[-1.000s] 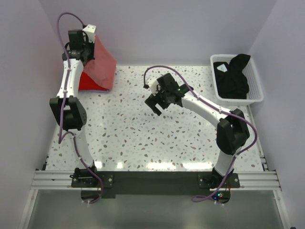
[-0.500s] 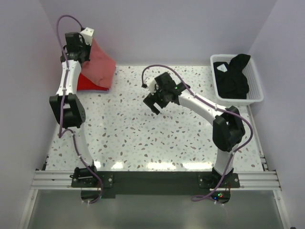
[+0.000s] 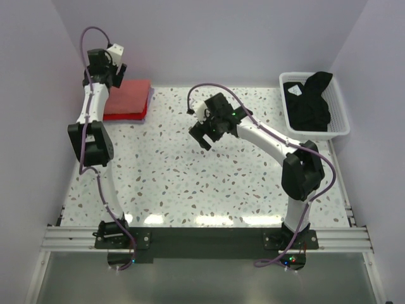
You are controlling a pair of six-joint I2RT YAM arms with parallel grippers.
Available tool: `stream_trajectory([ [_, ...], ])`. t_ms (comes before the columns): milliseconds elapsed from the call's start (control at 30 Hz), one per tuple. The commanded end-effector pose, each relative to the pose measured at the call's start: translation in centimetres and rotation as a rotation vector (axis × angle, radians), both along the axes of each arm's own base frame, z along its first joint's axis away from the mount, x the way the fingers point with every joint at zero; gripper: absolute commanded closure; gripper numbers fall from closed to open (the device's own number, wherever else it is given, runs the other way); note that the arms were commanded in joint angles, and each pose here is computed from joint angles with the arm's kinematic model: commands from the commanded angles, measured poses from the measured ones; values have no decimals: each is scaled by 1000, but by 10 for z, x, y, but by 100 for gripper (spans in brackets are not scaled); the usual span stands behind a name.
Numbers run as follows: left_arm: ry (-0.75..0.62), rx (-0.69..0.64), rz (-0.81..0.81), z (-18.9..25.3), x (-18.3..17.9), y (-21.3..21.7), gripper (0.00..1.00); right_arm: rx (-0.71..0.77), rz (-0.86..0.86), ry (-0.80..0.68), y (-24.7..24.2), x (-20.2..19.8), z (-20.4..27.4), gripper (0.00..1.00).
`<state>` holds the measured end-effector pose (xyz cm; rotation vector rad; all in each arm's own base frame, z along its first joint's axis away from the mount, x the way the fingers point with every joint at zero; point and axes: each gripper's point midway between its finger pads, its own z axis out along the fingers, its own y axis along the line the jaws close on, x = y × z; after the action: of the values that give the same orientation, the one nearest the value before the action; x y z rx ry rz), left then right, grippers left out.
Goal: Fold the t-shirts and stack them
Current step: Neatly place the folded tshirt to the corner, then reset both grippers
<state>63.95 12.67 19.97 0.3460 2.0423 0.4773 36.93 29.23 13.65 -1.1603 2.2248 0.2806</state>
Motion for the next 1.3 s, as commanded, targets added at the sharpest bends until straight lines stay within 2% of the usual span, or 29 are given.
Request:
stream_trajectory([
  [0,-102,32,58,40,-1,22,11,43,3,-26,4,0,26,1],
  [133,-138,6,73,68,-12,24,7,61,-2,-51,2,-1,39,1],
  [267,-123,-50,33,90,-34,9,0,92,-26,-63,-2,1,50,1],
  [333,-108,-97,8,97,-42,-1,0,111,-54,-58,-9,4,55,1],
  [533,44,-285,-220,98,-88,-77,0,180,-180,-54,-48,20,78,1],
  [567,42,-276,-215,107,-98,-84,0,192,-200,-45,-55,22,80,1],
  [600,78,-276,-213,97,-104,-93,0,204,-228,-46,-64,24,84,1],
  [633,86,-255,-247,102,-113,-116,0,225,-291,-42,-83,33,88,1],
  [700,161,-235,-243,82,-130,-132,0,257,-340,-26,-102,32,92,1],
  [733,181,-250,-272,77,-139,-155,0,276,-396,-21,-121,37,94,1],
  [767,171,-275,-309,85,-152,-167,0,275,-418,2,-131,33,86,1],
  [800,229,-300,-318,62,-165,-175,0,295,-428,-7,-138,27,94,1],
  [867,215,-342,-352,65,-185,-194,0,276,-470,18,-160,16,80,1],
  [900,278,-354,-345,37,-200,-197,0,264,-478,20,-166,9,76,1],
  [933,286,-362,-343,31,-208,-200,0,269,-487,-3,-174,1,83,1],
  [967,266,-362,-354,36,-218,-205,0,250,-495,34,-179,-13,66,1],
  [1000,322,-371,-346,13,-232,-206,0,245,-496,43,-181,-21,62,1],
  [1033,309,-380,-353,16,-244,-207,0,254,-488,21,-184,-32,68,1],
  [1067,353,-388,-350,-8,-257,-208,0,236,-488,63,-186,-47,50,1],
  [1267,382,-376,-325,-42,-305,-199,0,224,-483,62,-198,-101,32,1],
])
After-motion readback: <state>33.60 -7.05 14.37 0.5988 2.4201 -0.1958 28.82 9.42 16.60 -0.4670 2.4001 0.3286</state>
